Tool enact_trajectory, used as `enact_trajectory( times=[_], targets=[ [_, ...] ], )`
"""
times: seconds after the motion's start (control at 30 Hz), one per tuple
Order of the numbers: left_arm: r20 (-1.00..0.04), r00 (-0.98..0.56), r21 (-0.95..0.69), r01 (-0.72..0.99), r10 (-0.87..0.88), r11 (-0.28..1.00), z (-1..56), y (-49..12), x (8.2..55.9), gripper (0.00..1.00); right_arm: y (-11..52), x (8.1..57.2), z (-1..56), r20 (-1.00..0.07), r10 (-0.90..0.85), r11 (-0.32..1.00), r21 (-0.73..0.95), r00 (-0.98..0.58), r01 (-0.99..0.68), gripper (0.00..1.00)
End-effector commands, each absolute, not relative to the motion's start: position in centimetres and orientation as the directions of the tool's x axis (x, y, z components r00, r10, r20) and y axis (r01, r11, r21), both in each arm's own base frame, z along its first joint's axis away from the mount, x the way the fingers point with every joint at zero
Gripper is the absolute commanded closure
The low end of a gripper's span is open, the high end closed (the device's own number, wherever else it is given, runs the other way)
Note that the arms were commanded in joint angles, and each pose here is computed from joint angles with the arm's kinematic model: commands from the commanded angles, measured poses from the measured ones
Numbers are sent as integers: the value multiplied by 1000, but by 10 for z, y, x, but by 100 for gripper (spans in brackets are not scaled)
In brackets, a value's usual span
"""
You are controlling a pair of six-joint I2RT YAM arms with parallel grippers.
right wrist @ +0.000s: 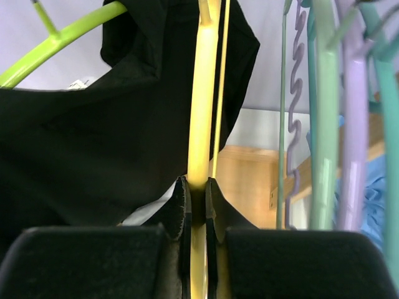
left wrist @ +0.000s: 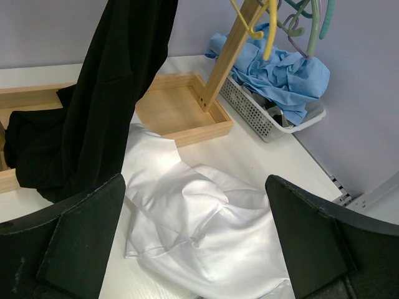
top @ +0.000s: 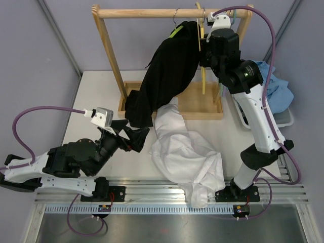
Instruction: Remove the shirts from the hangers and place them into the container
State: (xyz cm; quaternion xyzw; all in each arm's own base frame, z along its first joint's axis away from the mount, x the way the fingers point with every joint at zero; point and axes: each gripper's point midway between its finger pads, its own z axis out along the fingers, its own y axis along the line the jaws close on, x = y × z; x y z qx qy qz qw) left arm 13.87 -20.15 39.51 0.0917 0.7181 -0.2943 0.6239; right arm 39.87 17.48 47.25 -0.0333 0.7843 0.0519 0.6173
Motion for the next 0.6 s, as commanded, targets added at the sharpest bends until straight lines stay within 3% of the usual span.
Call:
enact_trajectory(
  times=[0.0,0.5,0.53,0.57],
  targets=[
    [-926,-215,-378,487,-311,788,403,-198,139,1,172,404,518,-993,72,992,81,-92,-94,100],
    [-917,-233,-397,487,-323,778,399,-193,137,1,161,425,498,-991,67,998,67,-117,5,100],
    [-918,-233,-396,487,-321,778,399,-193,137,1,161,424,495,-990,68,998,68,-127,4,95],
    [-917,-233,-397,487,-323,778,399,-193,137,1,157,417,499,-989,78,997,78,-123,5,82]
  ],
)
